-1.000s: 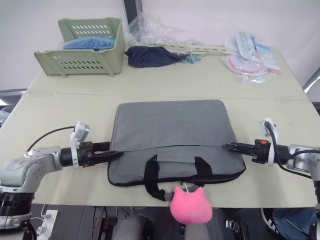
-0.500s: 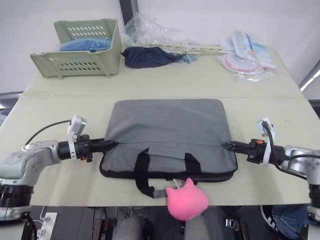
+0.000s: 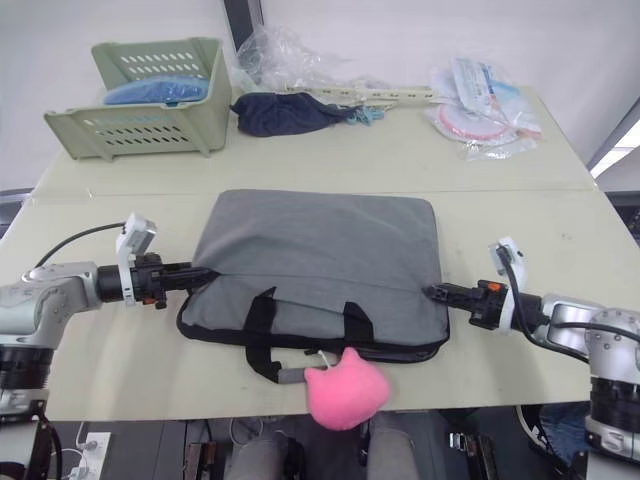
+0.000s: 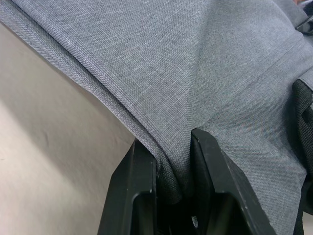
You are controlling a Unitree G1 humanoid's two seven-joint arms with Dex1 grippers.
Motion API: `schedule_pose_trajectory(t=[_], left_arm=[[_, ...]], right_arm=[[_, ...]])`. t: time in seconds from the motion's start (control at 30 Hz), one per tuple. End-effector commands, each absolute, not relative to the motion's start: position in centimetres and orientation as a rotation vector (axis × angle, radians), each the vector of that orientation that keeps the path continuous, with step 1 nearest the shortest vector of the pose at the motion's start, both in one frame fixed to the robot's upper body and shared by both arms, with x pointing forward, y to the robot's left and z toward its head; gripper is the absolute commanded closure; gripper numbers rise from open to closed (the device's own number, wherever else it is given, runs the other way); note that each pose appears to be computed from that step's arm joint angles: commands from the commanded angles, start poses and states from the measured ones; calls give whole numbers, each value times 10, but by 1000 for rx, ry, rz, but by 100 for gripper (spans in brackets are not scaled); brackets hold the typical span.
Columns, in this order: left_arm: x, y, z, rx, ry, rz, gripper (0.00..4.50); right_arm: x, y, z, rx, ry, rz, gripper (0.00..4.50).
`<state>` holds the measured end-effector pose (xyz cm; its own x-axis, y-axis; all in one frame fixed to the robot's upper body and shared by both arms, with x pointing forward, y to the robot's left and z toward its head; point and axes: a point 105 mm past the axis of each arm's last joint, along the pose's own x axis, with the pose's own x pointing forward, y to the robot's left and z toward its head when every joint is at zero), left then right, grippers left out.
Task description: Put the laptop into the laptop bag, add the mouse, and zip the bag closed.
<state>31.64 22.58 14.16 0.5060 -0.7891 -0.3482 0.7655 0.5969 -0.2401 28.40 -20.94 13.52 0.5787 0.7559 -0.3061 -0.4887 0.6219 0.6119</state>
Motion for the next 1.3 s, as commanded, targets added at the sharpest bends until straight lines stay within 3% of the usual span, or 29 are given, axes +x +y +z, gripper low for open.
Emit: schedule_pose_trajectory(t=[0.03,0.4,0.43,0.47,0.67,0.7,0.73,0.87,1.0,1.13,1.3], left_arm=[[313,231,144,-41,456,-931,399],[303,235,134,-26,510,-920,399],[302,236,134,-13,508,-923,399],[302,239,134,-6,505,-914,355],[296,273,140,18,514,-826,86],[293,278,143,16,511,-821,45],[290,283,146,13,509,-817,12],[290,298,171,31,414,-806,12],[294,288,204,104,284,-908,12],[301,253,206,243,212,-1090,12],[312,183,206,337,85,-1318,12]], right_arm=[[275,-185,155,494,530,907,440],[282,-192,150,482,531,859,440],[282,-194,151,478,527,853,338],[283,-197,151,470,520,841,311],[289,-232,171,426,424,725,22],[289,-242,174,402,406,694,0],[288,-249,178,379,390,678,0],[278,-264,201,323,336,678,0],[269,-258,225,83,283,738,0],[250,-214,227,-106,270,923,0],[214,-159,197,-325,244,1176,0]])
